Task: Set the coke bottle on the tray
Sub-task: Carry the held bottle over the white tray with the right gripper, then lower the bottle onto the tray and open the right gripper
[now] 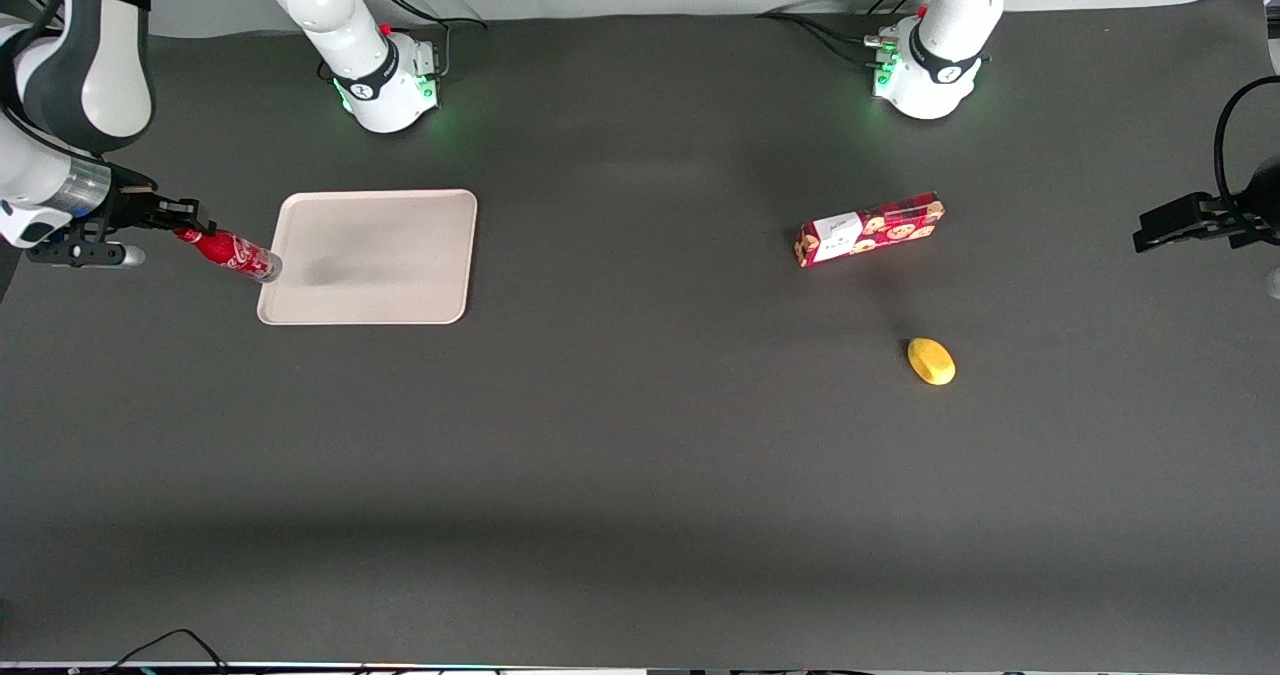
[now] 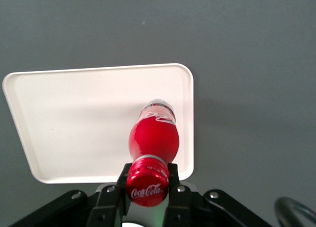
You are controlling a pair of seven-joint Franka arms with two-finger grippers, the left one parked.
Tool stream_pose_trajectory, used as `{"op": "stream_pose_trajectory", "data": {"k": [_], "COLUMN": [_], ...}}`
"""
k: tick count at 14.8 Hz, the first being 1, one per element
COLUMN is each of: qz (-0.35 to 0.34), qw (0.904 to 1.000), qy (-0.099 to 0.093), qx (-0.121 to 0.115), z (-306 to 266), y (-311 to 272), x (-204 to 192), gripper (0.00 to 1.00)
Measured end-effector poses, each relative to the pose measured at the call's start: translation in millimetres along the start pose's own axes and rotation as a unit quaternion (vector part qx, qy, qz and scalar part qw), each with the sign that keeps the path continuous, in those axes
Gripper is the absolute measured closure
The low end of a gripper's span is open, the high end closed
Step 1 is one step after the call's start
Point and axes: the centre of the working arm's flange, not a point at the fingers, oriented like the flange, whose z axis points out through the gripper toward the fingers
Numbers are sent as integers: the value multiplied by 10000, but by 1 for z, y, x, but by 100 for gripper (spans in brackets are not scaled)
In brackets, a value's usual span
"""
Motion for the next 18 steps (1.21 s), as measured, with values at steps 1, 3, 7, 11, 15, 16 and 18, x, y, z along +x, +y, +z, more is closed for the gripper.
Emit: {"op": "stream_pose_trajectory", "data": {"k": [1,3,7,11,15,16,18], "qz": [50,156,361,528,515,523,529], "qw": [10000,9998,9992,9979,9978,9976,9976], "qy": [19,80,186,292,351,379,375], "qx": [-13,-37,-60,236,237,234,258], "z": [10,27,60,68,80,84,90], "y": [4,13,28,23,20,21,22], "x": [-3,-9,-20,-19,-18,-18,-18], "gripper": [68,68,68,68,68,68,68]}}
